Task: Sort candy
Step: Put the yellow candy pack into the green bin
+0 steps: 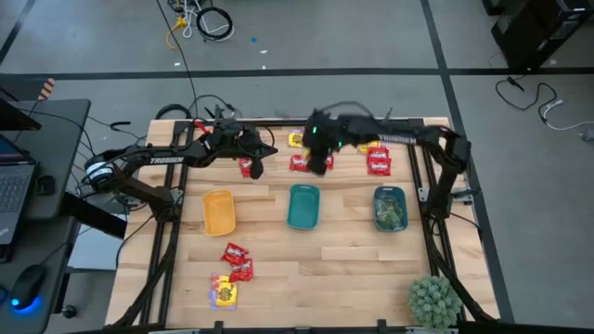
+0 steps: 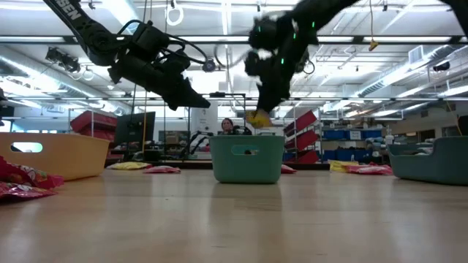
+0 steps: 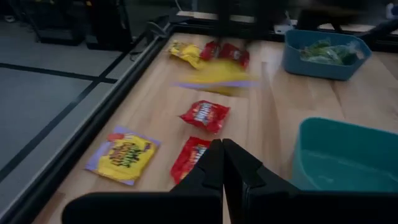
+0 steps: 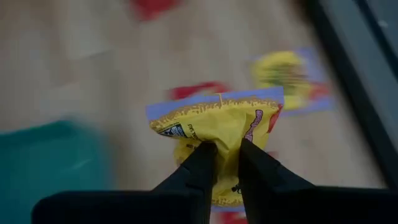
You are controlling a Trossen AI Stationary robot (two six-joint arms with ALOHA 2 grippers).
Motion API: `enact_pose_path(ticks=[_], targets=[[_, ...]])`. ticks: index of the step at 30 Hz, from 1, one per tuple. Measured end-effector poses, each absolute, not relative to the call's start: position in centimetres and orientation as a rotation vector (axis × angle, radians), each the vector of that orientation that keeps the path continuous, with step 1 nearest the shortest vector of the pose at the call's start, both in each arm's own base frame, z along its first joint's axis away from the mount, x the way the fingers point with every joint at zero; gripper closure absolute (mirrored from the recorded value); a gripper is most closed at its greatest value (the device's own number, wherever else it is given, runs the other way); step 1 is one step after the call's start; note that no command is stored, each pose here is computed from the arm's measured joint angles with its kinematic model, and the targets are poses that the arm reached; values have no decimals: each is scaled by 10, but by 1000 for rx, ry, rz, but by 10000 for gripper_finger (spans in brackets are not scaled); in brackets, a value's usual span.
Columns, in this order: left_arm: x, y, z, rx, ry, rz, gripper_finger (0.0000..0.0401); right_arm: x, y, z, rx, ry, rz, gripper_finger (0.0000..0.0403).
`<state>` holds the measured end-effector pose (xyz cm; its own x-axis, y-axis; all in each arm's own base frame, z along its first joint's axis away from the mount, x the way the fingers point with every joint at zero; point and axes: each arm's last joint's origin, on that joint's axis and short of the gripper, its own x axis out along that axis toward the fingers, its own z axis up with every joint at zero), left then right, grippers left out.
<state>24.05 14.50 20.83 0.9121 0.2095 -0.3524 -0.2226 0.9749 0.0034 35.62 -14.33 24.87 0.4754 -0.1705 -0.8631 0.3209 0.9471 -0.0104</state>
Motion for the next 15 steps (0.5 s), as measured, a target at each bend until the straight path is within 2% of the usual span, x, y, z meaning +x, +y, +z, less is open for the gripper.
enact_pose_path(ticks=[7,15], targets=[[235,153,208,-47,359,246,401,381,-55,243,116,1070,-124,345],[234,154,208,-50,364,243,401,395,-32,204,170,1180,-130,345]])
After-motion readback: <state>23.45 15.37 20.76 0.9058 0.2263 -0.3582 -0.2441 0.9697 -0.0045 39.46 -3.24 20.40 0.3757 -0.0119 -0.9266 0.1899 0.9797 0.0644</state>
